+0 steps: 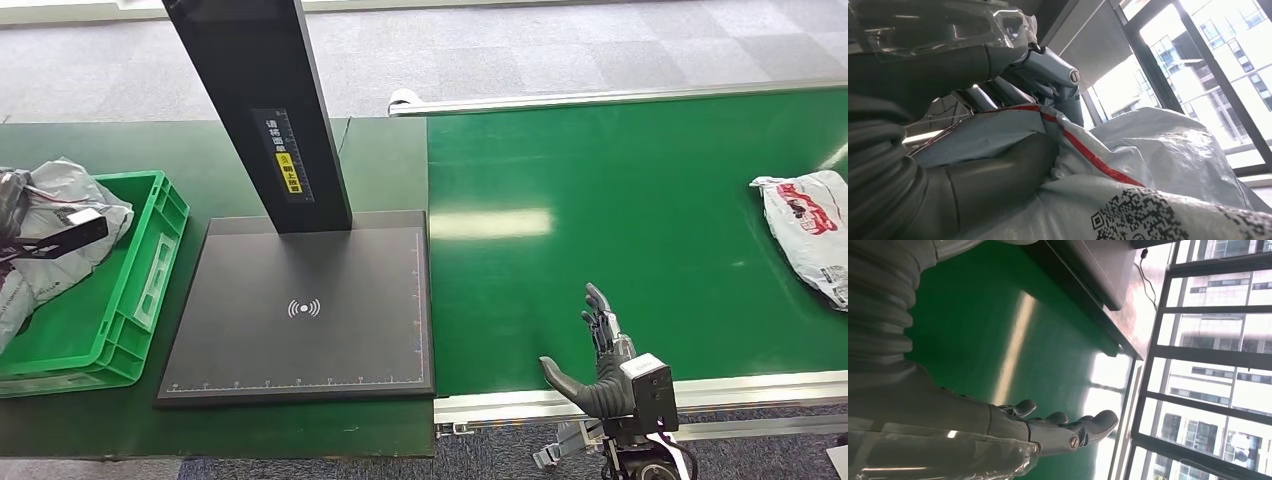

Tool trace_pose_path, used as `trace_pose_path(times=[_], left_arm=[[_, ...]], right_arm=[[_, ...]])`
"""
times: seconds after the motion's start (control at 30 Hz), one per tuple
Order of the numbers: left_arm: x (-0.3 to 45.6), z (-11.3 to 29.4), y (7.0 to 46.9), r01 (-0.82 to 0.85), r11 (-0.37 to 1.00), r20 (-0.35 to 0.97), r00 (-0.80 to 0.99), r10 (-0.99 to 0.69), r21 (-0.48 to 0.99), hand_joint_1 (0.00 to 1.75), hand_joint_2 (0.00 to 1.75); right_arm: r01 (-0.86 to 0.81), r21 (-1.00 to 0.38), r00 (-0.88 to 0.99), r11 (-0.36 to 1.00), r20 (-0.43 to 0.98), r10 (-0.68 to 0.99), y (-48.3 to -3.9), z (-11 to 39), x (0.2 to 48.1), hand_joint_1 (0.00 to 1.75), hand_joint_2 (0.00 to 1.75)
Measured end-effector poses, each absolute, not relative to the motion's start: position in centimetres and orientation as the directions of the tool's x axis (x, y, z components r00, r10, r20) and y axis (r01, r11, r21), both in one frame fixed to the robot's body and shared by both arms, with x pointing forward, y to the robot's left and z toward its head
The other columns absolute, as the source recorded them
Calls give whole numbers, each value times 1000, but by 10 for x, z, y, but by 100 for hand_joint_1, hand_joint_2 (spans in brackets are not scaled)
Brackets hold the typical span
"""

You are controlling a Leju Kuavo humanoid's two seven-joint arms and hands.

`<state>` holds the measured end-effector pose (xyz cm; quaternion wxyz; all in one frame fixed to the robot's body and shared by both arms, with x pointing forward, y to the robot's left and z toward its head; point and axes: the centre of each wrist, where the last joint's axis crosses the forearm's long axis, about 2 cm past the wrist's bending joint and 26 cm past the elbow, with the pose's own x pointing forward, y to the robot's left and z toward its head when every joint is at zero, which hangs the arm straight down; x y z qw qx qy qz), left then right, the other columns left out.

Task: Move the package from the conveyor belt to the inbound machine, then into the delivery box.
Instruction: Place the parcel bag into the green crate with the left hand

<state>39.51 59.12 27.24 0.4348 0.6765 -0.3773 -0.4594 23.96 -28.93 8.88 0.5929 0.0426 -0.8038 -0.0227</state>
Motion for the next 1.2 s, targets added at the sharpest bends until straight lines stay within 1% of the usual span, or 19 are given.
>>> trace_pose_path(times=[0.03,0.07,0.17,0.2,0.37,0.67,0.87,1.2], left_arm=[[395,272,591,-111,-337,-294,293,-910,935,175,175],[395,272,591,-111,-338,-294,293,-910,935,137,175],[395,272,591,-106,-330,-289,289,-913,938,6,175],[395,272,591,-105,-321,-281,283,-917,941,0,175],[401,269,582,-141,-222,-187,226,-956,965,0,175],[413,270,554,-213,-121,-107,79,-991,969,0,175],[413,273,544,-245,-119,-115,33,-993,962,0,175],[414,274,537,-265,-129,-132,5,-991,956,0,175]], right_arm=[[-42,87,-293,995,951,-95,-289,89,240,0,175],[-42,87,-293,995,951,-95,-289,89,240,0,175],[-42,85,-291,995,952,-94,-289,89,240,0,175],[-42,83,-289,996,953,-92,-289,90,241,0,175],[-49,69,-283,996,956,-80,-289,95,247,0,175],[-56,68,-284,996,956,-81,-289,92,245,0,175],[-57,61,-280,997,957,-74,-288,93,247,0,175],[-54,64,-271,996,960,-76,-286,94,248,0,175]])
